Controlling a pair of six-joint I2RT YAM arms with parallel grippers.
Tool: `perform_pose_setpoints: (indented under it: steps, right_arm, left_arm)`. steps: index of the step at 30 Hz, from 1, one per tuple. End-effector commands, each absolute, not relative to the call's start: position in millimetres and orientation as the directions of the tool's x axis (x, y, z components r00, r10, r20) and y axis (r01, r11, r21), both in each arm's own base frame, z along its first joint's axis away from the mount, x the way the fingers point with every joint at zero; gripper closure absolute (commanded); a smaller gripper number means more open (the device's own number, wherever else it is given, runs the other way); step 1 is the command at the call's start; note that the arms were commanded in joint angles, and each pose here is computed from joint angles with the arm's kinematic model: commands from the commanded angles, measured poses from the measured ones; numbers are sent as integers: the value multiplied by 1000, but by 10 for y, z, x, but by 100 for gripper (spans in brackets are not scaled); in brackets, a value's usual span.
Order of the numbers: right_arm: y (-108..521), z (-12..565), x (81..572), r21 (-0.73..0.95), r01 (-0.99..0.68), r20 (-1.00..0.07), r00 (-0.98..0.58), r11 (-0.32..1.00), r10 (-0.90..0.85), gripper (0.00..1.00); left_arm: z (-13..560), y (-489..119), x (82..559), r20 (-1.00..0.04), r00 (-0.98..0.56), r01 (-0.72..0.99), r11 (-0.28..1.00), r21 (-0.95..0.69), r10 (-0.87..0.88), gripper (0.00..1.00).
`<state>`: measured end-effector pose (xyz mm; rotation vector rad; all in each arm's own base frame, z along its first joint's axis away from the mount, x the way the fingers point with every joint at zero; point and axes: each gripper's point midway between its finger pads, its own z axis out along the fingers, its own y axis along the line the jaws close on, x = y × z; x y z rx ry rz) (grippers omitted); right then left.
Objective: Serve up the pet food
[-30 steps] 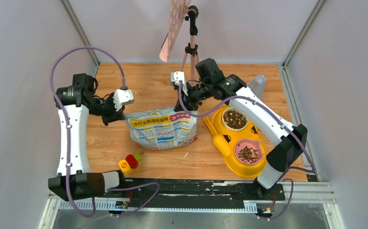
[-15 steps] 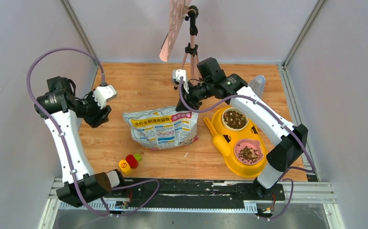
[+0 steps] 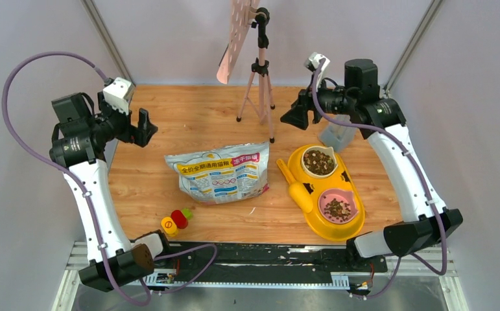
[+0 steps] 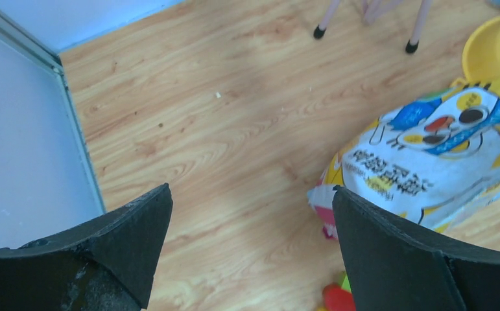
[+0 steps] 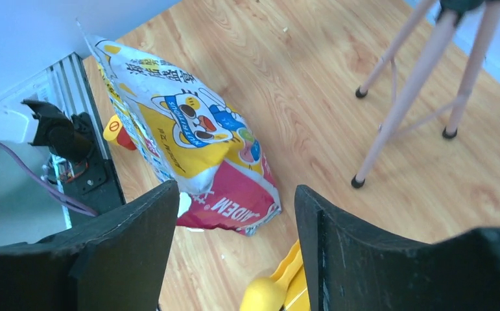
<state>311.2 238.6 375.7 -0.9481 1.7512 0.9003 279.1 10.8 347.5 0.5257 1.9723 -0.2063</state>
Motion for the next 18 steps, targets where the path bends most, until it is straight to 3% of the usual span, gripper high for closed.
perform_pose_setpoints:
  steps: [1,9,15,18]
  right_arm:
    - [2084,3638,3158,279,-792,-906,-404,543,-124,33]
    - [1233,3216,3325,366,-530,-842,-539,765,29,23]
    - [811,2751,3315,360,-313,-769,-633,879,89,21]
    - [632,2617,3333,322,-202,-748,-653,925,118,15]
  left_arm:
    - [3629,5,3050,-939,-323,386,922,-13,122,0]
    - [3334,-119,3133,-918,-395,367,922,-127,31,0]
    - [2867,131,3179,-842,-524,125,966,-226,-129,0]
    - [2746,128,3170,-813,-556,89,960,-265,-173,0]
